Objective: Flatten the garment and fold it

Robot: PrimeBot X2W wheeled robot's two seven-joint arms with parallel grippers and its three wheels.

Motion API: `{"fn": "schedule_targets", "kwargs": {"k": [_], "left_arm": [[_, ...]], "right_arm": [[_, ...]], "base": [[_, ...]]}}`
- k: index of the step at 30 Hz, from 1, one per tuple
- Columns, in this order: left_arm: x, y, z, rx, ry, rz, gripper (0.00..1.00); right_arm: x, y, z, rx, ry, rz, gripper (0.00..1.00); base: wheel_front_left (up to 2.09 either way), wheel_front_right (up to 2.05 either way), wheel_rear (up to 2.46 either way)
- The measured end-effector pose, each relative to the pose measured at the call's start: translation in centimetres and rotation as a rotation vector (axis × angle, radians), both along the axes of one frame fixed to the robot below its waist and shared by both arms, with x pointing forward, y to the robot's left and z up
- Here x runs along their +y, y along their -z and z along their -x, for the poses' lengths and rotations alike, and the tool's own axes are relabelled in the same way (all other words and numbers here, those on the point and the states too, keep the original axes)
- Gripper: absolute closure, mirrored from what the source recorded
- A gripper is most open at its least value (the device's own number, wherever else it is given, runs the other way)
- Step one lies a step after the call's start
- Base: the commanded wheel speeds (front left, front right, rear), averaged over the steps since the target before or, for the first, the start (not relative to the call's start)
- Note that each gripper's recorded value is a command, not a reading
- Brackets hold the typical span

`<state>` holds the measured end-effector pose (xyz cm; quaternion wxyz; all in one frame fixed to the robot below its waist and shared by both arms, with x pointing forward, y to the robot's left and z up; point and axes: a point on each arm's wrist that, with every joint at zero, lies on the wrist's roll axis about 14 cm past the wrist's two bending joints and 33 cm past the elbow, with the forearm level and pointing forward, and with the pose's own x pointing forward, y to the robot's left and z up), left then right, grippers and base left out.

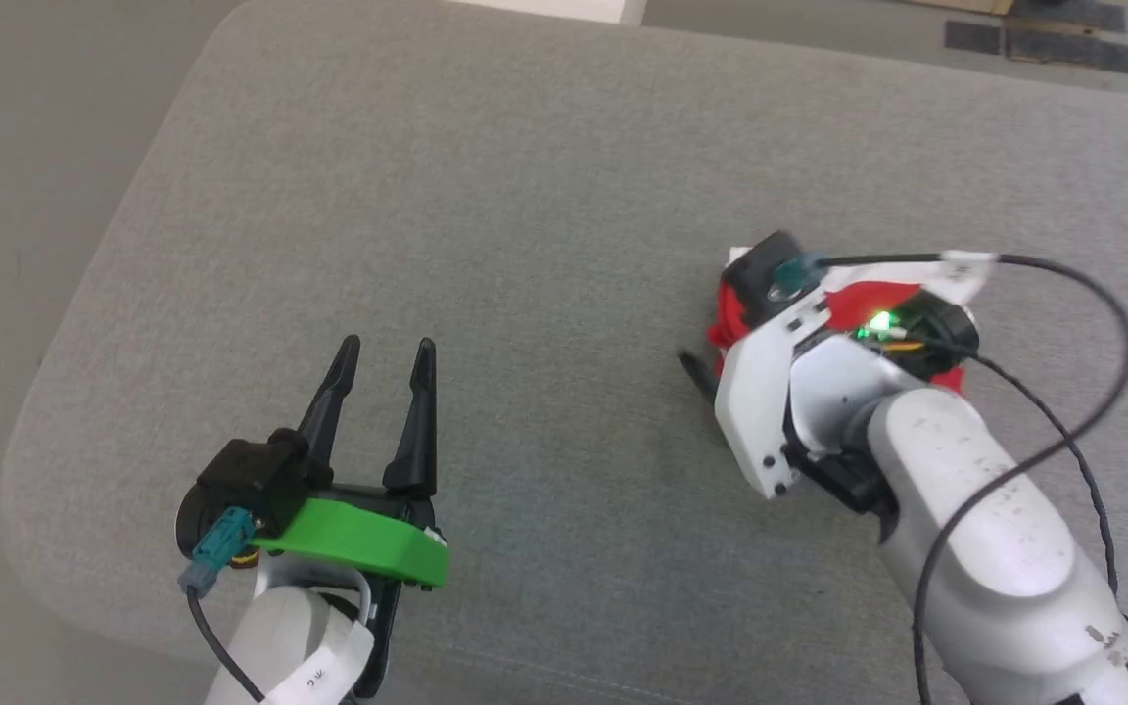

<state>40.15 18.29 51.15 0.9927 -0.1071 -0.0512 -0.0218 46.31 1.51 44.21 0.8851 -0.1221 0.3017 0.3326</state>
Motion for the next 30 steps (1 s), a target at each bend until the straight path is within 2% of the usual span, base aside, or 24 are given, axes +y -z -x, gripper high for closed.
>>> {"fn": "schedule_targets", "kwargs": {"k": [5, 8, 14, 23, 30], "left_arm": [[-0.6, -0.5, 0.0, -0.017, 0.017, 0.0, 0.0], [-1.2, -1.1, 0.0, -0.033, 0.034, 0.004, 0.0], [-2.2, -1.7, 0.0, -0.054, 0.062, 0.012, 0.0], [-4.7, -2.6, 0.0, -0.081, 0.13, 0.019, 0.0], [-5.7, -3.0, 0.3, -0.092, 0.158, 0.004, 0.0]], "right_arm": [[-1.2, -5.3, -0.9, -0.181, 0.081, -0.194, 0.0], [-3.8, -8.6, -1.0, -0.323, 0.175, -0.317, 0.0], [-9.8, -11.4, 0.9, -0.529, 0.366, -0.438, 0.0], [-18.4, -11.2, 5.3, -0.716, 0.61, -0.45, 0.0], [-21.3, -9.3, 8.8, -0.75, 0.677, -0.367, 0.0]], "base": [[0.0, 0.0, 0.0], [0.0, 0.0, 0.0], [0.0, 0.0, 0.0], [0.0, 0.0, 0.0], [0.0, 0.0, 0.0]]}}
